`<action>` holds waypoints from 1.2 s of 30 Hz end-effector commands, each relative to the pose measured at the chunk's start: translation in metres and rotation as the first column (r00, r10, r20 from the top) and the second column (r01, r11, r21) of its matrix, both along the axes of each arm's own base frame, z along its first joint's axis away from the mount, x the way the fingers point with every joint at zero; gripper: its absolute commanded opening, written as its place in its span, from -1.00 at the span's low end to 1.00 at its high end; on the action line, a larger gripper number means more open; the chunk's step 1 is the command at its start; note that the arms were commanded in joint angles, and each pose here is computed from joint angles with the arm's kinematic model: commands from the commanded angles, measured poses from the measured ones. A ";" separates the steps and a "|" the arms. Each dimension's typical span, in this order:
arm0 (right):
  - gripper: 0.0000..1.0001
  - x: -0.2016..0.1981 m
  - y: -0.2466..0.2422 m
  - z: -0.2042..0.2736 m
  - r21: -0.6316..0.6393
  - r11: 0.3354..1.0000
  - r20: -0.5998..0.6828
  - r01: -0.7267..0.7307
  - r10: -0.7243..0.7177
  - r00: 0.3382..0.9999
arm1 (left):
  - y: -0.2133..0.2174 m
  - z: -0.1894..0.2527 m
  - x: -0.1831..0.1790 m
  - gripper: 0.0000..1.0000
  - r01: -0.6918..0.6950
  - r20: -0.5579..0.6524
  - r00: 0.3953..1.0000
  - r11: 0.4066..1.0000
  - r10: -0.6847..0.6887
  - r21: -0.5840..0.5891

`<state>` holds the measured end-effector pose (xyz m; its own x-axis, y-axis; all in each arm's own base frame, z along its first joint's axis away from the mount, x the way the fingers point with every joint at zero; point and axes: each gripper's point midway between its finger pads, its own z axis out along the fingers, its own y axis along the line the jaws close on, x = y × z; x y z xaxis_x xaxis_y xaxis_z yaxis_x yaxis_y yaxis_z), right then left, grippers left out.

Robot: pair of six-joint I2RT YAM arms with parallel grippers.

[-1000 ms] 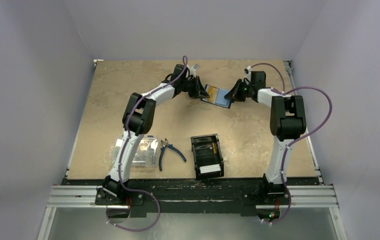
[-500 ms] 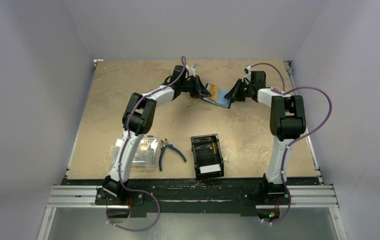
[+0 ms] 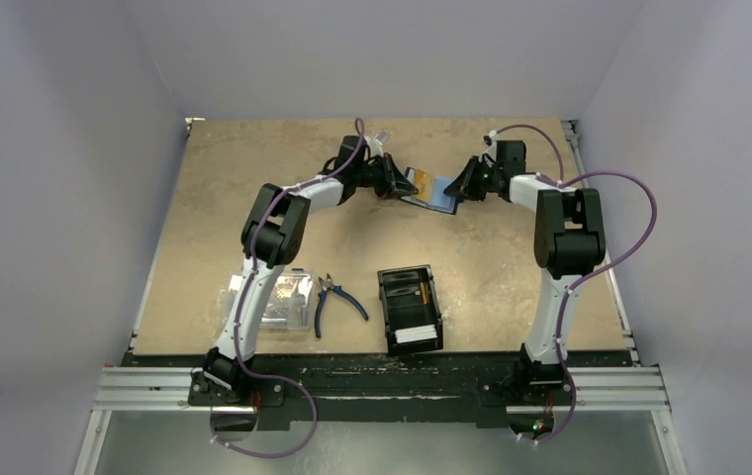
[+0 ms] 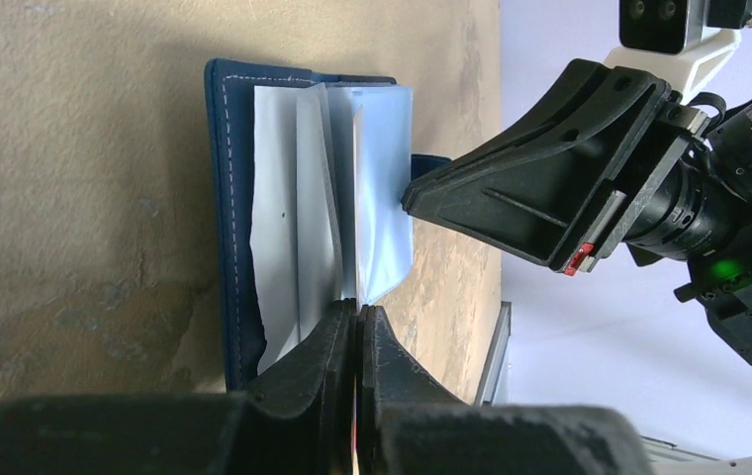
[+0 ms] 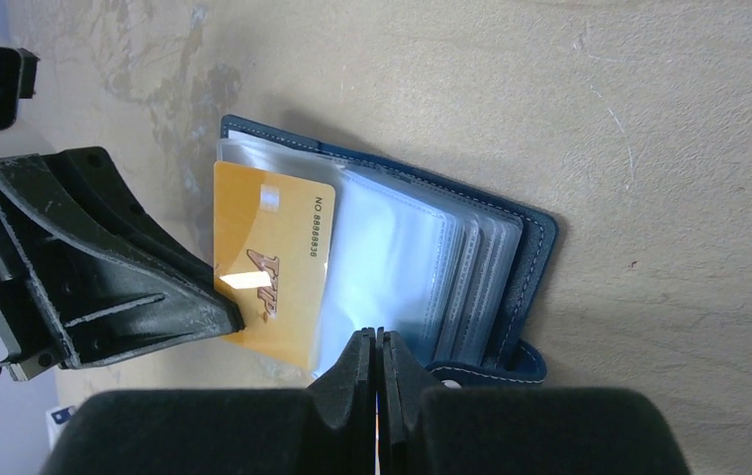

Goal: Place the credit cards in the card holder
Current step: Insert the credit card into the card holder.

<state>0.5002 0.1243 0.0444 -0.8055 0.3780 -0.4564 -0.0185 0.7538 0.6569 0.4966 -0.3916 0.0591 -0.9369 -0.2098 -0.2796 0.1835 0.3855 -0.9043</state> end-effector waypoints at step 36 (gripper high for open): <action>-1.00 0.002 -0.002 -0.024 -0.054 0.998 -0.038 -0.011 0.009 0.999 | 0.007 0.041 -0.005 -1.00 -0.058 -0.106 0.994 0.984 0.041 -0.170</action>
<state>0.5053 0.1251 0.0436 -0.8057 0.3732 -0.4599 -0.0241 0.7552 0.6550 0.4864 -0.3802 0.0498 -0.9444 -0.3260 -0.0435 -0.0568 0.2919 -0.9548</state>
